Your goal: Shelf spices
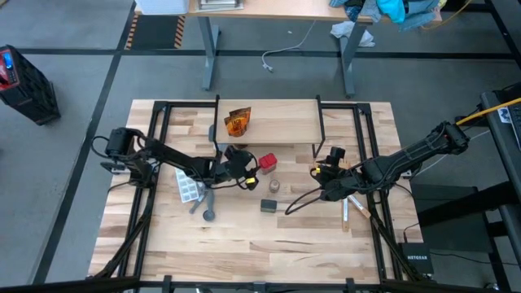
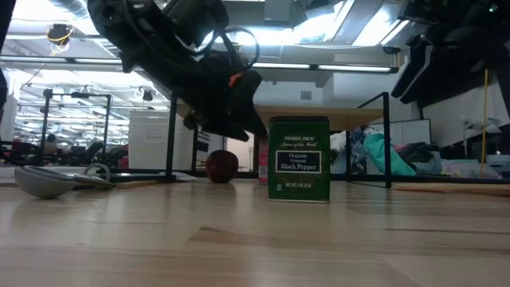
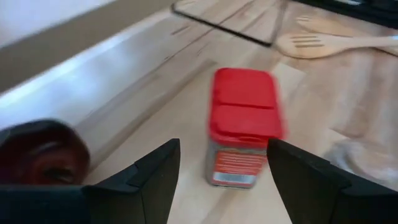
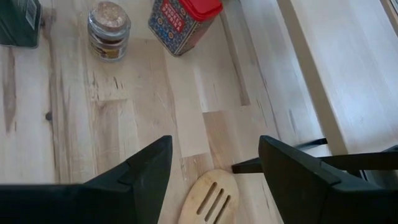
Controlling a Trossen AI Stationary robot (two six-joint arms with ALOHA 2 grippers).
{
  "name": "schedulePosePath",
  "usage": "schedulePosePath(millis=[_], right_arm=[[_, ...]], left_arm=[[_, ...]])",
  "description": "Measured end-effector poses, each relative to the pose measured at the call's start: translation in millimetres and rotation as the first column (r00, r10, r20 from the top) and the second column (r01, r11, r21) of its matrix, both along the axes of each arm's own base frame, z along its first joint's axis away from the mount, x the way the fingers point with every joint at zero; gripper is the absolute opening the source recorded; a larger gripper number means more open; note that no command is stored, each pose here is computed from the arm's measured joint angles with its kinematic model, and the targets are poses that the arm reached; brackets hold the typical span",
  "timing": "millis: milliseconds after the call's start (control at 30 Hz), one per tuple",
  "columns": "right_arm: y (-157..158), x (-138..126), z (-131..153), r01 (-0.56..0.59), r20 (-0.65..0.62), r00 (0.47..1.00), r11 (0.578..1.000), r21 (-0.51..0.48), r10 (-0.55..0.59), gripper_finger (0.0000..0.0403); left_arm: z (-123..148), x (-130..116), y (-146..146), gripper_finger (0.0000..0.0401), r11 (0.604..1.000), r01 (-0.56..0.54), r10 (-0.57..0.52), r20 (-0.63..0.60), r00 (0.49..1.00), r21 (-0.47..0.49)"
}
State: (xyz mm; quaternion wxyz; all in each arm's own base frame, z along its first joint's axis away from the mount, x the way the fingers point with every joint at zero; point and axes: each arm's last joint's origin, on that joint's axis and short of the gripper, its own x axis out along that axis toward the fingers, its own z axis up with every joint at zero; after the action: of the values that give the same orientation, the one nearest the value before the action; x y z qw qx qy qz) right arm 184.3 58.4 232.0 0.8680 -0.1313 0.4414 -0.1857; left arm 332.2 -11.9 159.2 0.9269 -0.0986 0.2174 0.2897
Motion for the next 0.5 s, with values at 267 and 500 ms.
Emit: schedulePosePath(millis=[267, 500], right_arm=[[-0.5, -1.1, -0.6, 0.0, -0.014, 1.0, 1.0, -0.006, 0.0, 0.0246], [-0.5, -1.1, -0.5, 0.001, -0.012, 1.0, 1.0, -0.005, -0.001, 0.0246]], left_arm=[[13.6, -1.6, -10.9, 0.0233, 0.995, 0.074, -0.075, 0.016, 0.997, 0.065], [14.4, -1.1, -10.8, 0.0233, 0.992, 0.088, -0.089, 0.01, 0.996, 0.089]])
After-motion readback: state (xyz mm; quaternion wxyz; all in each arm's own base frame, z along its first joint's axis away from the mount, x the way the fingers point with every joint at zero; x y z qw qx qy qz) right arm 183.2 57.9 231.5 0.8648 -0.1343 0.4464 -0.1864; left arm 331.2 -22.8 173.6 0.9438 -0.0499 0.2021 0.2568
